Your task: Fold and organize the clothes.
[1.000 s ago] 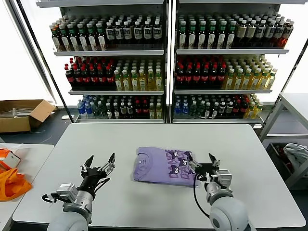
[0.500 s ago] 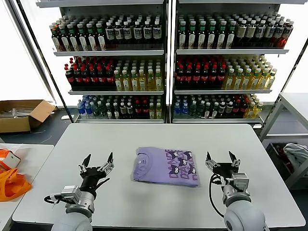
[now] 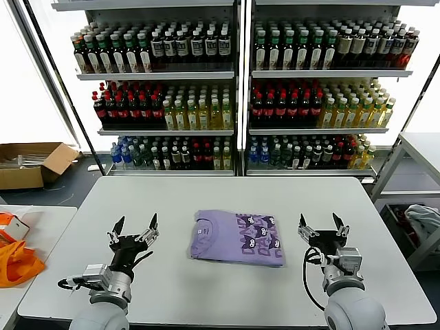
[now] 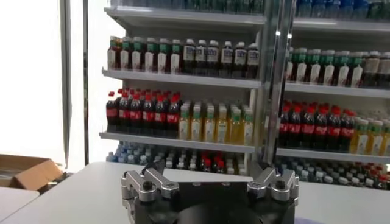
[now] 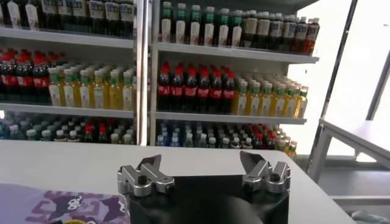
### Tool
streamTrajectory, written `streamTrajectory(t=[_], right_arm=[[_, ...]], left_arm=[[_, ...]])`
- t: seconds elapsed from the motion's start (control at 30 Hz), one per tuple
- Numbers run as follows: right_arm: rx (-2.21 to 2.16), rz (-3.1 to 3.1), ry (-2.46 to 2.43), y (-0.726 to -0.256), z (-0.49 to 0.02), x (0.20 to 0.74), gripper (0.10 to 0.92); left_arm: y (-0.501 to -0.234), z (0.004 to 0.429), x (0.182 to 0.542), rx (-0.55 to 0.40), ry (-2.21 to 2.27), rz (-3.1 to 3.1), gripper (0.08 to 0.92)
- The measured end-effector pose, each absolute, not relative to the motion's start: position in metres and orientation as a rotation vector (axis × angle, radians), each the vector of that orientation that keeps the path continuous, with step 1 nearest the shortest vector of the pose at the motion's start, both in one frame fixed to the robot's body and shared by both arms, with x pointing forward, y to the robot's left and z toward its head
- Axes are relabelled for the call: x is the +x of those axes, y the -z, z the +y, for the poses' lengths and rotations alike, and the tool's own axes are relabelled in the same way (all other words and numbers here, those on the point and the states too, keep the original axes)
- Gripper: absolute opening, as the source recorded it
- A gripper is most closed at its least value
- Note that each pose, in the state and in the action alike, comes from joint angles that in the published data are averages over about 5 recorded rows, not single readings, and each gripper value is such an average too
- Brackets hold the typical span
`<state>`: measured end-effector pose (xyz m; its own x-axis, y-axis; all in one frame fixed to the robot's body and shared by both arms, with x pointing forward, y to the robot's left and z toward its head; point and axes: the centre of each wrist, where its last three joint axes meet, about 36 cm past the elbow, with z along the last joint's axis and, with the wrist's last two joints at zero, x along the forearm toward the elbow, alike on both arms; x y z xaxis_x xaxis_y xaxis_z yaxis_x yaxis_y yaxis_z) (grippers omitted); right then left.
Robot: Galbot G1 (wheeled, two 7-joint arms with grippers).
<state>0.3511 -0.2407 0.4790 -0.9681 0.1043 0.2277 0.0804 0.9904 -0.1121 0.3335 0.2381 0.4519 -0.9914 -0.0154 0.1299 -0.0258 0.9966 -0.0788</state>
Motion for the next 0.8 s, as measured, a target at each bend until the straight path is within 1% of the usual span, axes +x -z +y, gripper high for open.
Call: streamTrajectory(t=[0.23,0.8], right_arm=[[-0.142,-2.900,-0.167,-0.4826,-0.2443,0.3480,0.823],[-0.145,-2.896,-0.170,-0.4842,-0.2469,0.3419,0.823]], left_arm=[[-0.4581,0.2409,0.3326,0.016,-0.107,-3.029,0.823],[-0.4606,0.2400,0.3313,0.020,-0.133,-3.026,0.822]])
